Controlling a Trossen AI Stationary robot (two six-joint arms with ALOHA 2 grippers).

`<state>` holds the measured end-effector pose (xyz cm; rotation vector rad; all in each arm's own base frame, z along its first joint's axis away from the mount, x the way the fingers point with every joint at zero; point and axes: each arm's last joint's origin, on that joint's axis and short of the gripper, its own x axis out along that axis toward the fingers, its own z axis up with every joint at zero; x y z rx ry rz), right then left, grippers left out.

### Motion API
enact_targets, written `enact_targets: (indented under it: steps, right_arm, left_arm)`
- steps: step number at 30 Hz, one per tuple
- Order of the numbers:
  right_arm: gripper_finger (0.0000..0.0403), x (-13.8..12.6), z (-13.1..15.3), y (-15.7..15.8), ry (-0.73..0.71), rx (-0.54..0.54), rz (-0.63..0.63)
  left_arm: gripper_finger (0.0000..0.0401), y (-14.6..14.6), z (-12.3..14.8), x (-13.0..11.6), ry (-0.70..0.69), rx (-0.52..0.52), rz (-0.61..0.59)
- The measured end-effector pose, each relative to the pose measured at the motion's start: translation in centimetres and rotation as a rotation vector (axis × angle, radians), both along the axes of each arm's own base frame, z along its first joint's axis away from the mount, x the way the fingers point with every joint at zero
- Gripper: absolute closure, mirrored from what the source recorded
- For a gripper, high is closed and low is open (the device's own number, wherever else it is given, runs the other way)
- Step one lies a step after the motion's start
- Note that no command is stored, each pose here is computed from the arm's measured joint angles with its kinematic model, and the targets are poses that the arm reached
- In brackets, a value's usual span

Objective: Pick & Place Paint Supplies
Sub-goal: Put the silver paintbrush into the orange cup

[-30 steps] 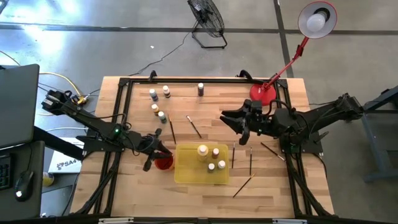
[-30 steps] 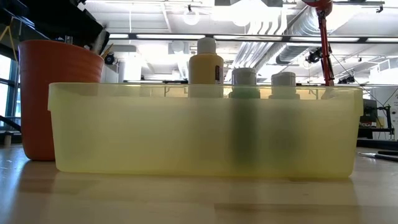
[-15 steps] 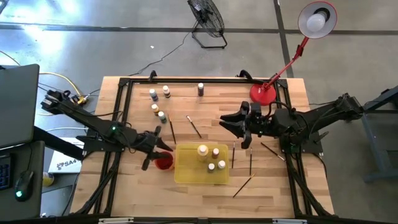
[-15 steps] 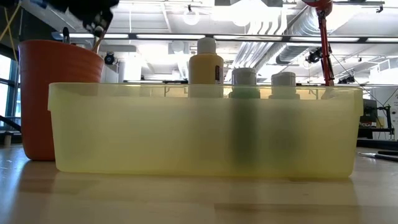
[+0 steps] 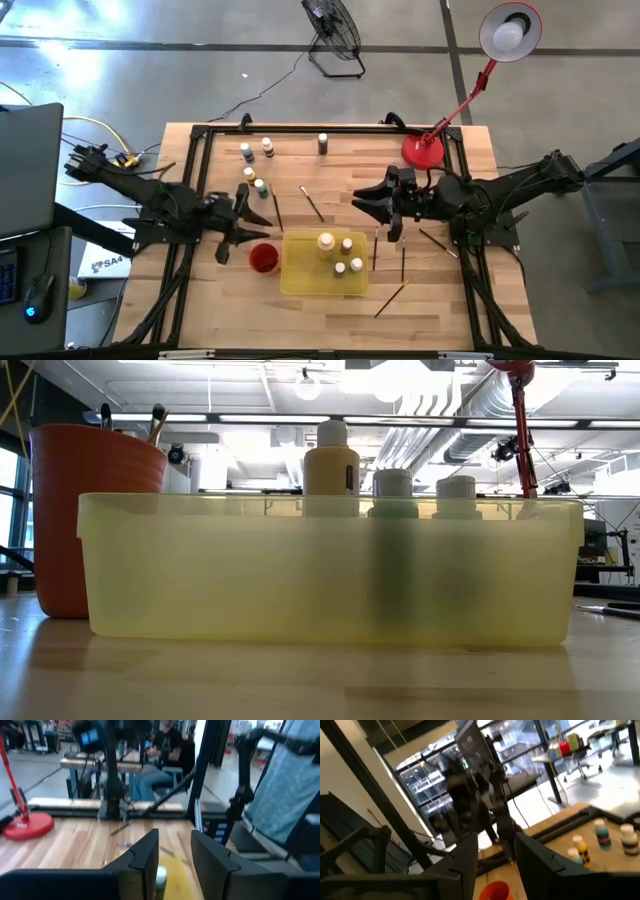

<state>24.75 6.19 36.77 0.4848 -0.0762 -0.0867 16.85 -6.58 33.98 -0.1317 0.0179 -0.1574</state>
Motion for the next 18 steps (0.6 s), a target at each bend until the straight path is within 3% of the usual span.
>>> enact_targets:
  steps: [8,18]
  right_arm:
    - [0.0284,-0.2,-2.6,-0.2,0.239,0.127,-0.060]
    - [0.0284,-3.2,-7.8,-0.7,0.811,0.451,-0.198]
  left_arm:
    - [0.0288,0.3,3.9,-0.7,-0.108,-0.020,0.005]
    - [0.0288,0.6,4.8,-0.9,-0.140,0.020,0.066]
